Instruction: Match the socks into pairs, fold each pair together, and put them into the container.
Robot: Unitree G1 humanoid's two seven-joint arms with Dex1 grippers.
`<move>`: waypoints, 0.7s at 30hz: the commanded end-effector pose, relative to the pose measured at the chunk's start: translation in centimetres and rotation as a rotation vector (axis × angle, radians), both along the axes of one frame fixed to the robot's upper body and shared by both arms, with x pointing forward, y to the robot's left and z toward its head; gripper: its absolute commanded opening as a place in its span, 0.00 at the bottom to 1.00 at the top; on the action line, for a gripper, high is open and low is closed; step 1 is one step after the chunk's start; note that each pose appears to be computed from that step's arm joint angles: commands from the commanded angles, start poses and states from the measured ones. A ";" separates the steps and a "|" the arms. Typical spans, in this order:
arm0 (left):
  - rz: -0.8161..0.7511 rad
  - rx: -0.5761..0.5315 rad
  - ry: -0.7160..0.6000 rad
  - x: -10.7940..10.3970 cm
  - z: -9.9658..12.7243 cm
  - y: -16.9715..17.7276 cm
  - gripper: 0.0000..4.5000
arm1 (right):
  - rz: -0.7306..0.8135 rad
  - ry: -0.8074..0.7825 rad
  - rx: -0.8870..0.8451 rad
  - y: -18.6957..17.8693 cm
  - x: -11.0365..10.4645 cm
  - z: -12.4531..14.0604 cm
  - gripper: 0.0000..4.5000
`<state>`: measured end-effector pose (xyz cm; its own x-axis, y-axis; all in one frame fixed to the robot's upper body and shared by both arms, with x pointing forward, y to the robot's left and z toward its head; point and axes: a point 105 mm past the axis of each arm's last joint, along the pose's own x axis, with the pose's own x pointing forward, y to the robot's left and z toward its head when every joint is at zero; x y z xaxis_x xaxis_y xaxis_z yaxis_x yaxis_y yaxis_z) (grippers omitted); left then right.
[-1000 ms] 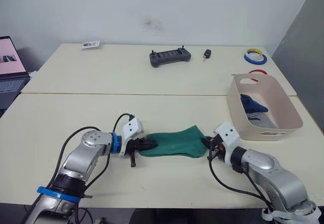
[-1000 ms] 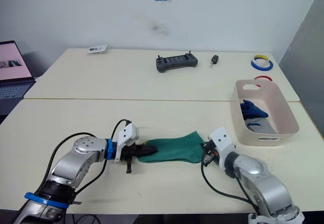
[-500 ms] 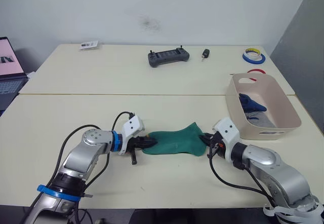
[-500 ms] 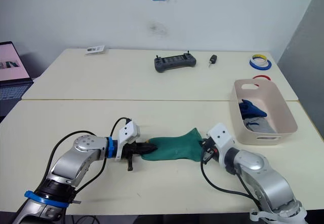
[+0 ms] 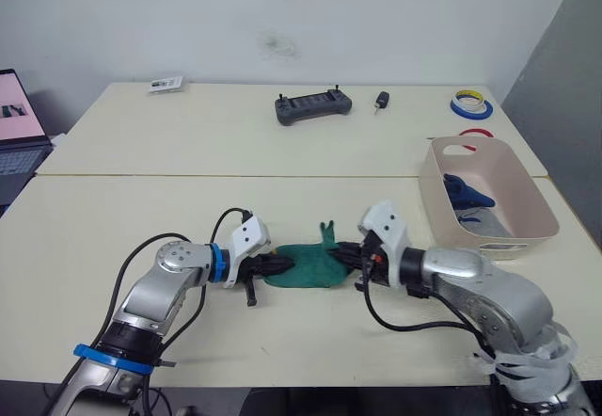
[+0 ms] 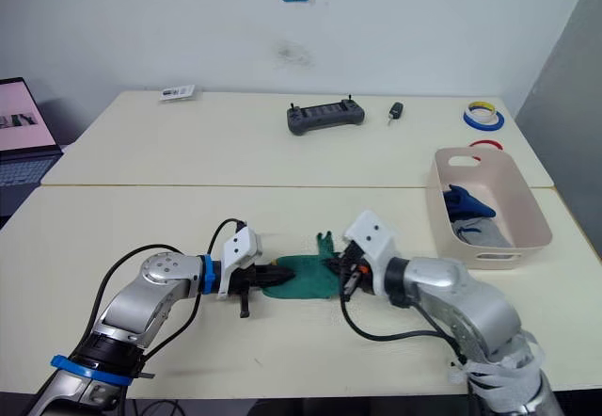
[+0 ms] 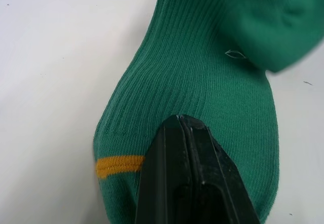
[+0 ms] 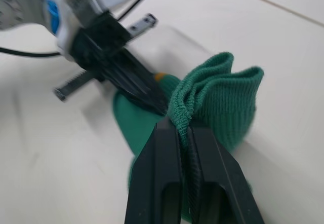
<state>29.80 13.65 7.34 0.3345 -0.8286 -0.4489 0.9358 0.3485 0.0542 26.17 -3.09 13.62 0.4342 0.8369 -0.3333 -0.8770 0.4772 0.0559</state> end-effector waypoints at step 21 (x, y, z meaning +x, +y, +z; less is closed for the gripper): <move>0.088 -0.015 0.025 0.5 2.0 2.4 0.00 | 0.000 0.141 0.059 4.8 1.0 -1.7 0.01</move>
